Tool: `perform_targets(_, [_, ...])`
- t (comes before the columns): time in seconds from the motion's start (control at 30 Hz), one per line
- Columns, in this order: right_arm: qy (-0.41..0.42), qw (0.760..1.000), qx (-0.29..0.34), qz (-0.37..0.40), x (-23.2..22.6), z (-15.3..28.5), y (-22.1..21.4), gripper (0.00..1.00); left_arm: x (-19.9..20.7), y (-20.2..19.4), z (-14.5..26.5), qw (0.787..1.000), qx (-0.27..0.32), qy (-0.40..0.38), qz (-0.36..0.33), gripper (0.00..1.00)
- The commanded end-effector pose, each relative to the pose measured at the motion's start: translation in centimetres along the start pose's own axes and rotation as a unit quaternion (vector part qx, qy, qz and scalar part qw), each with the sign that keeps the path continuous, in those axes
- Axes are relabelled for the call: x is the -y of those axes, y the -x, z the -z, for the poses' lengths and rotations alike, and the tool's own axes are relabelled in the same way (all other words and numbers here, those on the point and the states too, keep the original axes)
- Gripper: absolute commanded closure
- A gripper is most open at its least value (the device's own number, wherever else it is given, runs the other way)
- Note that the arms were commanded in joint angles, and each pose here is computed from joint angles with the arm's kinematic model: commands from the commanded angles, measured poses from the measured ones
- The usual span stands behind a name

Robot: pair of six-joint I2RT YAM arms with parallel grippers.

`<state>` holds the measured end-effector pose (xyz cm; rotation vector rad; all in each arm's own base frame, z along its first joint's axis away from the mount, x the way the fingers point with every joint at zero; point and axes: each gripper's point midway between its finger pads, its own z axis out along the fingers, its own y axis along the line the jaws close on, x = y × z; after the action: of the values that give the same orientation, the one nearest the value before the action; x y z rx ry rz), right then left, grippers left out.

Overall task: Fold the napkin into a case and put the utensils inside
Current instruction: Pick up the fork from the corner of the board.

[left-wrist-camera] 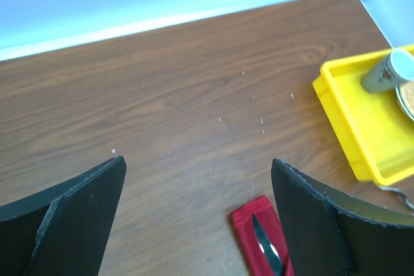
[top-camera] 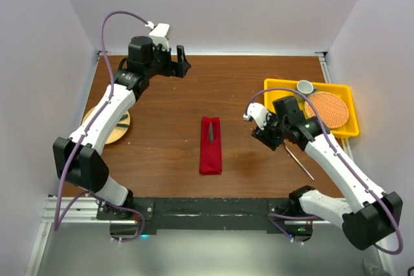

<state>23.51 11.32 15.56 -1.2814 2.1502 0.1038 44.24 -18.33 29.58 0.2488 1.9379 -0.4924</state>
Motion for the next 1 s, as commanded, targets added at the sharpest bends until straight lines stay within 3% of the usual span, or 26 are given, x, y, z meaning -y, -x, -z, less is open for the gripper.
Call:
perform_targets(0.0, [0.041,0.992,-0.115,0.027,-0.7,0.8,-7.4,0.43,1.3,1.6,0.9,0.998,0.035,-0.039,-0.041,0.0])
perform_targets(0.17, [0.043,0.987,-0.156,0.002,0.4,-0.8,-12.1,0.47,0.9,1.3,0.8,0.998,0.027,-0.031,-0.042,0.0])
perform_targets(0.57, [0.038,0.984,-0.159,-0.069,2.3,-4.6,-17.2,0.55,1.1,1.9,0.5,0.998,0.02,-0.035,-0.051,0.0])
perform_targets(0.8, [0.035,0.983,-0.166,-0.07,2.7,-6.8,-18.9,0.66,1.1,2.2,-0.1,0.998,0.02,-0.037,-0.048,0.0])
perform_targets(0.97, [0.04,0.984,-0.159,-0.067,2.3,-7.6,-19.2,0.8,0.7,2.1,-0.5,0.999,0.018,-0.029,-0.042,0.0])
